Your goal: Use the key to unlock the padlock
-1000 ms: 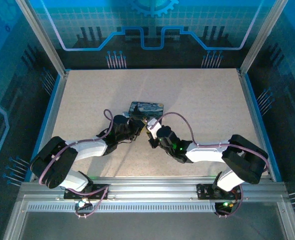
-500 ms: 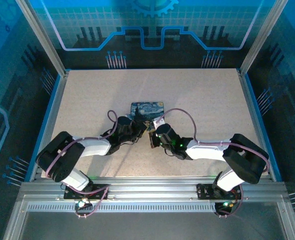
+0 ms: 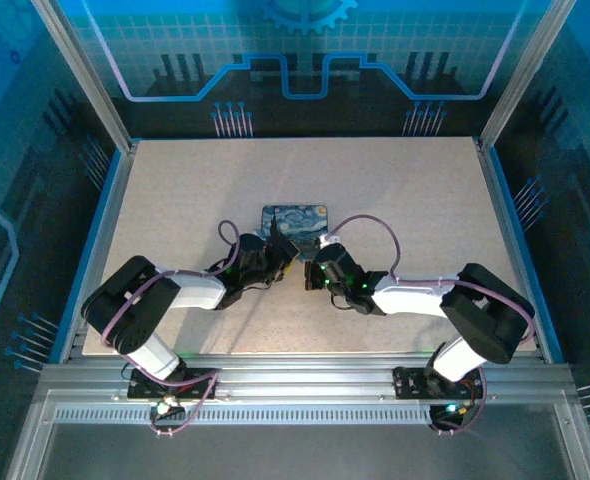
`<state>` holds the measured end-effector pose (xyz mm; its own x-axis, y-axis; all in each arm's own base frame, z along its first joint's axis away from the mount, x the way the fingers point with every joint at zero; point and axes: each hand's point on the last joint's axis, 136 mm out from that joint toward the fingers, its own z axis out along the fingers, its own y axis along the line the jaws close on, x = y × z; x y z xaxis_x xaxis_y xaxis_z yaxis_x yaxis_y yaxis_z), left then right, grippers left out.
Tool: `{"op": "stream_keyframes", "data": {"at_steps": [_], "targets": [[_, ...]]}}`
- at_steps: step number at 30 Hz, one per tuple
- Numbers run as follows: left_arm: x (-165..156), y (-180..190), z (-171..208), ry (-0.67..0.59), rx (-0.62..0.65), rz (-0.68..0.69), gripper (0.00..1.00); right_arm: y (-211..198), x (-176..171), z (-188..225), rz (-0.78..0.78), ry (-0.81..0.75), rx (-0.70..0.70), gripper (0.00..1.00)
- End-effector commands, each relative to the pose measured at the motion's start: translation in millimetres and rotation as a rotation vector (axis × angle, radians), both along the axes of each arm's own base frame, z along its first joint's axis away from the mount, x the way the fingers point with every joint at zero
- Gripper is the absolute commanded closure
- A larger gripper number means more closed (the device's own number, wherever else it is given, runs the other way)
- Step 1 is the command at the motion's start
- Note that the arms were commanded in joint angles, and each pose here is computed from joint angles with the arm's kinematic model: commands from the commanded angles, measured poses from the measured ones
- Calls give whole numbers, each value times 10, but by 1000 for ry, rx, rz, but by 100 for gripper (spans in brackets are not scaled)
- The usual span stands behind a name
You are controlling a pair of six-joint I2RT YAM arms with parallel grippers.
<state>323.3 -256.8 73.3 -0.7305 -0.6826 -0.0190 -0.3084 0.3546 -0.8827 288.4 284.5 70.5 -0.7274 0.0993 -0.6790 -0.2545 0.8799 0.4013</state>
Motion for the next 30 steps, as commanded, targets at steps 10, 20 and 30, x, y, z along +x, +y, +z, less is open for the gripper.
{"op": "stream_keyframes", "data": {"at_steps": [10,20,30], "targets": [[-49,274,146,-48,113,6,45,-262,-26,-368,-113,185,216,100],[-72,624,353,-78,262,35,37,-326,-19,-465,-136,223,258,100],[-36,779,427,-79,348,5,28,-417,-37,-455,-169,225,245,85]]}}
